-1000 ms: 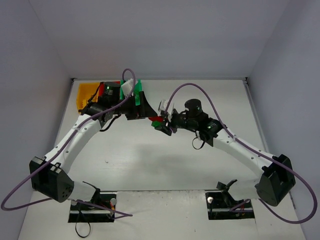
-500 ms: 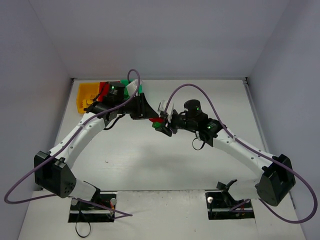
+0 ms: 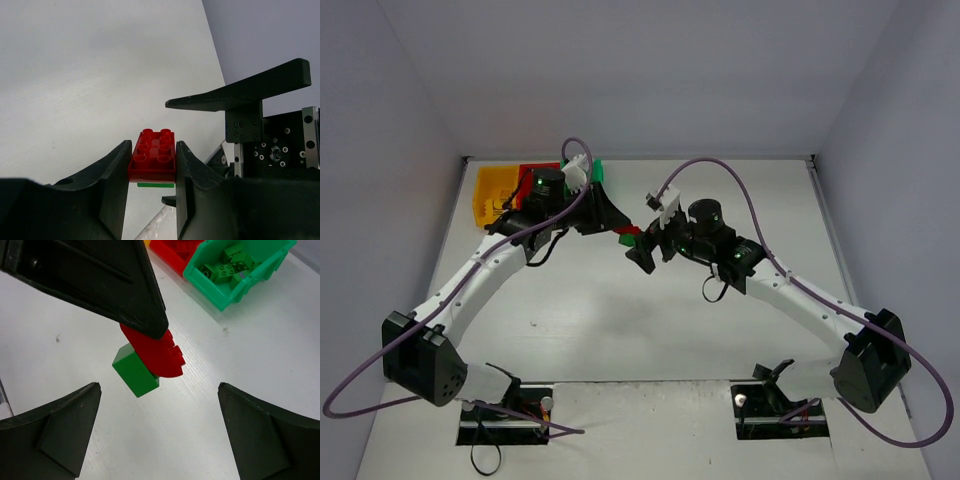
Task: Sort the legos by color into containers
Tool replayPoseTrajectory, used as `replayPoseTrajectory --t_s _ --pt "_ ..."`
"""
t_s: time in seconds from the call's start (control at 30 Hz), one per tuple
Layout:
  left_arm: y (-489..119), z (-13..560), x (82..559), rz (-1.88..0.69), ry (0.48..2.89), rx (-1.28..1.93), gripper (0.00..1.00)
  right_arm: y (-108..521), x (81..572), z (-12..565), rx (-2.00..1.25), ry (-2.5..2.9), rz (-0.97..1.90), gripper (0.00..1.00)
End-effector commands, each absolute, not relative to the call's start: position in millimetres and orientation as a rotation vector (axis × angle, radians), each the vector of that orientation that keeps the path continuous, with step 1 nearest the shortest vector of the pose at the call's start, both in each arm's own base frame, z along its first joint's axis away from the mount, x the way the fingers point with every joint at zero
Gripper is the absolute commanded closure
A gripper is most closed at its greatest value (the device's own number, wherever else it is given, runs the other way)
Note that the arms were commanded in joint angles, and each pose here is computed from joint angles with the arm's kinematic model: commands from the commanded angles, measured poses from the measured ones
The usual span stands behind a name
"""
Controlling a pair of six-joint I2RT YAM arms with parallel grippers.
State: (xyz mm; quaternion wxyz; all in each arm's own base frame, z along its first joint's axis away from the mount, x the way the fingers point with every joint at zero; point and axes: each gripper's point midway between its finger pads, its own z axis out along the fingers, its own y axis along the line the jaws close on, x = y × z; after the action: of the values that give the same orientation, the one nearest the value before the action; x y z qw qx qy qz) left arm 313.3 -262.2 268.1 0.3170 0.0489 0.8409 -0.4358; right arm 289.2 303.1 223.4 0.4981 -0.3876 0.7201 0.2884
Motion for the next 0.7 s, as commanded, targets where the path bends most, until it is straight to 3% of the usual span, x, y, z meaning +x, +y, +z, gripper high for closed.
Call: replayPoseTrajectory --t_s 0.0,0.43,0.67 --pt "-256 316 330 -1.114 1.998 0.091 1.0 311 298 275 -0.711 1.684 0.808 0.0" --pt "-257 329 335 -1.154 1.914 -0.01 1.0 338 313 287 -0.448 1.74 0.958 0.12" --pt "-255 327 332 -1.136 1.911 -0.017 1.0 338 325 288 -0.357 1.729 0.94 0.34"
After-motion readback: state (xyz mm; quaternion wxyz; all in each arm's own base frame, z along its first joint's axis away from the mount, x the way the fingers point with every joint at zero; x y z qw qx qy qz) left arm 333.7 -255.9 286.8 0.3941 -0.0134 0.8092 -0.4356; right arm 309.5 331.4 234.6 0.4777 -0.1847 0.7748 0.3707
